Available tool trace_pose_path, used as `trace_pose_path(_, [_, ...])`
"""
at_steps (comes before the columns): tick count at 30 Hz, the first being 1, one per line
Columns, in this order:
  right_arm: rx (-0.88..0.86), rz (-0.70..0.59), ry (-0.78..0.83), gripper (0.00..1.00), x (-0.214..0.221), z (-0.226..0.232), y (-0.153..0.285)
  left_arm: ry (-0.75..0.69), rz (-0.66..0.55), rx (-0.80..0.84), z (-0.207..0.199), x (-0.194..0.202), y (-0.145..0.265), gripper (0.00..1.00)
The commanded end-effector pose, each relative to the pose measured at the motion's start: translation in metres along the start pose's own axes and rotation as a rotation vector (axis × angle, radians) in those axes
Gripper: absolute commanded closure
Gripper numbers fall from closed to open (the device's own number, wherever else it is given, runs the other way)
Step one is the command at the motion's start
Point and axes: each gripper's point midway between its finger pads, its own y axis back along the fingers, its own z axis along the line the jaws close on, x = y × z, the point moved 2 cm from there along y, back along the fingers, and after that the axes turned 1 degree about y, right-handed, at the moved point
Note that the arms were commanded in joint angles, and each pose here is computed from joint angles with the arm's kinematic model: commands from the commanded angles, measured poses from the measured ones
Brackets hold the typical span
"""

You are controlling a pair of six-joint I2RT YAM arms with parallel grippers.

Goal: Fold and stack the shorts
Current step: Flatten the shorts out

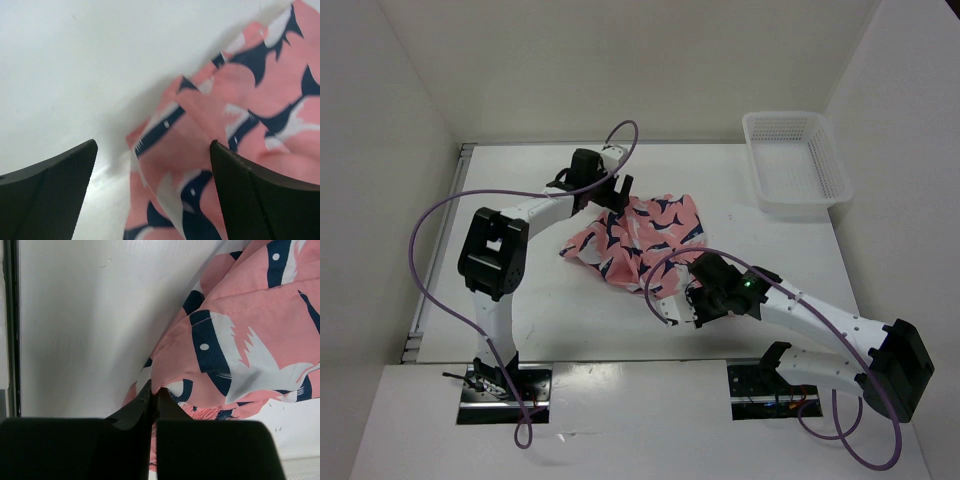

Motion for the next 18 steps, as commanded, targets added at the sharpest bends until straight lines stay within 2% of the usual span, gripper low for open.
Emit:
trace_pose_path(1, [0.066,-0.051,-0.035,1.0,-0.012,-0.01,0.003,-0.021,-0.097,-0.034,0.01,-0.033,-0.016,0.0])
trace_pose_path(6, [0.094,-0.046,-0.084,1.0,-0.011,-0.014,0.0,-0.003,-0.002,0.077,-0.004,-0.008,-0.036,0.0])
trace_pose_path(7, [0.094,-0.046,-0.084,1.0,-0.011,-0.014,0.0,-0.003,0.025,0.128,-0.018,-0.002,-0.035,0.0])
trace_pose_path(10, [0.122,-0.035,-0.093,1.0,-0.009,-0.018,0.003,0.014,0.081,0.181,-0.027,0.016,-0.033,0.06])
trace_pose_path(14, [0.16,-0.035,-0.091,1.0,-0.009,-0.025,0.002,0.036,0.128,0.347,-0.057,0.022,-0.017,0.27])
trace_pose_path(15, [0.175,-0.044,-0.088,1.0,-0.011,-0.028,0.002,0.04,0.135,0.366,-0.06,0.024,-0.015,0.42])
trace_pose_path(18, [0.195,-0.034,-0.099,1.0,-0.01,-0.031,0.003,0.029,0.137,0.424,-0.078,0.024,-0.014,0.75])
